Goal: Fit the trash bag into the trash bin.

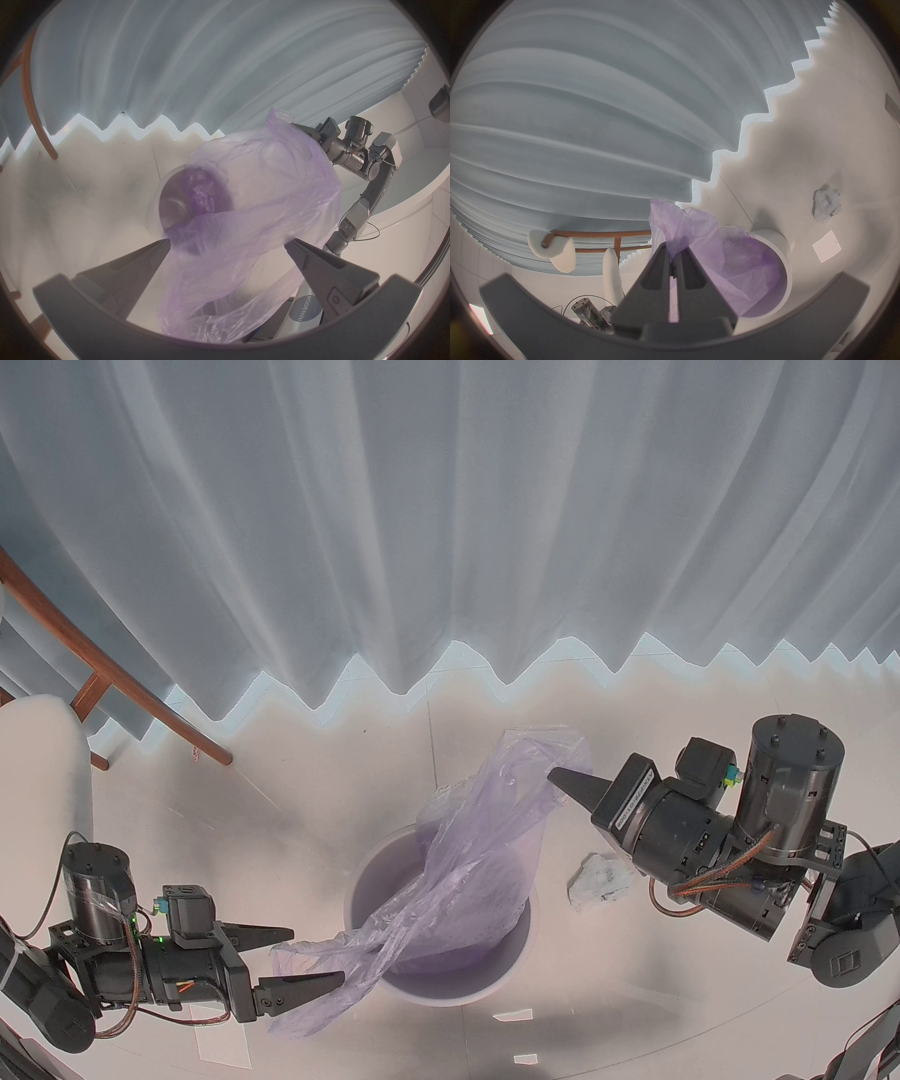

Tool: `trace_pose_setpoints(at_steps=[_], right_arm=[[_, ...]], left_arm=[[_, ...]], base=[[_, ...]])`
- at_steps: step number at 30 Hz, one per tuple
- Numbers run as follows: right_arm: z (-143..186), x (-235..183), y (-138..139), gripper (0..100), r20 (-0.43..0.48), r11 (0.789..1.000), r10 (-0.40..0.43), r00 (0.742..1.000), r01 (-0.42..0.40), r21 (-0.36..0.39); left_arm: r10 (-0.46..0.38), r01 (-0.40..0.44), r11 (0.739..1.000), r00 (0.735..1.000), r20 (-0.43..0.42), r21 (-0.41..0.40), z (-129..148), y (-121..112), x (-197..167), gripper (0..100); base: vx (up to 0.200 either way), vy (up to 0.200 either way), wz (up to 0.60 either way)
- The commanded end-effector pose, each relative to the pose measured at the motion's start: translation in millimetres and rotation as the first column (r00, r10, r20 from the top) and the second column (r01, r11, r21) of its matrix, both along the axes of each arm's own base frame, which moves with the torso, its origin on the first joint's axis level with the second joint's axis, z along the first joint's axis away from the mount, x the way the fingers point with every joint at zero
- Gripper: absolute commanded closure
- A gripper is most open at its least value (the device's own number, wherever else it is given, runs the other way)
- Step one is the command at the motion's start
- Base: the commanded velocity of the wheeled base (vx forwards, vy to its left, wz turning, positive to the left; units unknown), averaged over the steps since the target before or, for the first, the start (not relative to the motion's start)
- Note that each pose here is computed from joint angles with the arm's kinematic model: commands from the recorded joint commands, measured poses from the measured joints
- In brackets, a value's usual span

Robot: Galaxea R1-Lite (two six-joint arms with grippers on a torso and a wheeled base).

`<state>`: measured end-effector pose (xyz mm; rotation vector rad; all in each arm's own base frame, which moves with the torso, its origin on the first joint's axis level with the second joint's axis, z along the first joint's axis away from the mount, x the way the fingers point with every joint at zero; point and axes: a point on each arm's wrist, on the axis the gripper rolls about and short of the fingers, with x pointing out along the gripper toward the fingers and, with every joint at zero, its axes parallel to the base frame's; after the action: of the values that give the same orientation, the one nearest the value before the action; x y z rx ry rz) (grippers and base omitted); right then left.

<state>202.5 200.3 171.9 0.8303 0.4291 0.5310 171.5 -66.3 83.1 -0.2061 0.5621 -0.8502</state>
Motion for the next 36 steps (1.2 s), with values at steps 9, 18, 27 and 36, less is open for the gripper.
trace_pose_setpoints(at_steps=[9, 18, 27, 36], right_arm=[[4, -13, -4, 100, 0.006, 1.0, 0.029, 1.0, -0.029, 0.007], [0, -16, -5, 100, -0.004, 0.999, 0.032, 0.999, -0.032, -0.003], [9, -26, -19, 100, -0.041, 0.993, 0.101, 0.994, -0.098, 0.072], [25, -15, -79, 100, -0.159, 0.979, 0.184, 0.97, -0.165, 0.123]], left_arm=[[-0.018, 0.018, 1.0, 1.0, -0.025, -0.003, -5, -6, 6, 0], [-0.015, 0.015, 1.0, 0.999, -0.039, 0.002, -8, -6, 8, 100], [0.015, -0.016, 0.999, 0.999, -0.04, -0.042, 0, -10, 20, 100], [0.24, -0.278, 0.907, 0.959, -0.153, -0.316, 50, -27, 46, 100]], base=[[0.0, 0.0, 0.0], [0.0, 0.0, 0.0], [0.0, 0.0, 0.0], [0.0, 0.0, 0.0]])
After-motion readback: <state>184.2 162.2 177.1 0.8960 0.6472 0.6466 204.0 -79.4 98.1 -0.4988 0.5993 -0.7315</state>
